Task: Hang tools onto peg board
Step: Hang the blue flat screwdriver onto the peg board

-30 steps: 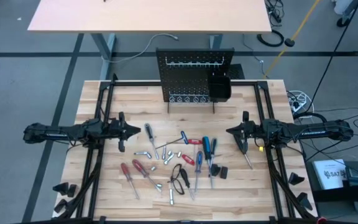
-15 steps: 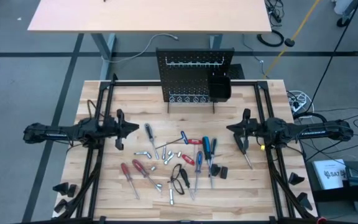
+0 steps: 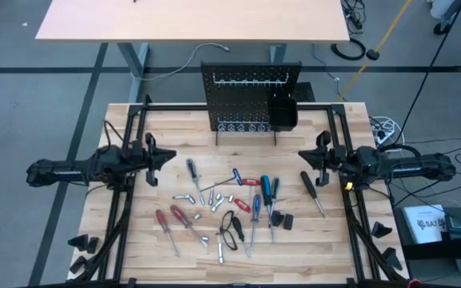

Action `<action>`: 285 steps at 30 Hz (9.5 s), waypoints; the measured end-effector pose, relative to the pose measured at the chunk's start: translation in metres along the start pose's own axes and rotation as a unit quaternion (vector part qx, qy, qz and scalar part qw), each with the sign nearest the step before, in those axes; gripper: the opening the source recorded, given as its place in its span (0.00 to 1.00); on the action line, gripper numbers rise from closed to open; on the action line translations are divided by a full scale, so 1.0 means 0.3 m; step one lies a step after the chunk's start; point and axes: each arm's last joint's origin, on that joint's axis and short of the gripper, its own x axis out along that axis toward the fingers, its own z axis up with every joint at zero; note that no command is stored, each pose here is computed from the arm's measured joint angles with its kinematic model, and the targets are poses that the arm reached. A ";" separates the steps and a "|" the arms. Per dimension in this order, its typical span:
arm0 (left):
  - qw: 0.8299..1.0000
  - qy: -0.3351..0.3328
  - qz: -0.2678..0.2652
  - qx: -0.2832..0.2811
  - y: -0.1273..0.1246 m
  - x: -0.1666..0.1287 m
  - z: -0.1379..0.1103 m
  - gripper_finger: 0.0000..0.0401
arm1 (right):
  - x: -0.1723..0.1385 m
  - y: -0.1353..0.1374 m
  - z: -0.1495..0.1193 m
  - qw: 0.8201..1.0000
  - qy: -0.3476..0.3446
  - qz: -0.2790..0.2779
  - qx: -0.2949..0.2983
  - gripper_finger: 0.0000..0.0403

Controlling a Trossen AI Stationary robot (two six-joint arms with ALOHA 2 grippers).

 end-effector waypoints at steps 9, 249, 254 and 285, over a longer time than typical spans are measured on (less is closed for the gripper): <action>0.998 0.050 0.007 0.024 0.002 0.036 0.147 0.12 | 0.113 0.021 0.107 0.998 0.052 0.007 -0.021 0.00; 0.793 0.581 0.144 -0.115 -0.372 1.258 -0.407 0.31 | 0.036 0.448 -0.036 0.760 0.576 -0.299 0.032 0.38; 0.846 0.506 0.140 -0.092 -0.373 1.271 -0.206 0.31 | 0.033 0.444 -0.034 0.756 0.580 -0.302 0.029 0.38; 0.954 0.185 0.231 0.045 -0.256 0.868 0.572 0.31 | -0.019 0.472 0.031 0.833 0.505 -0.224 -0.003 0.38</action>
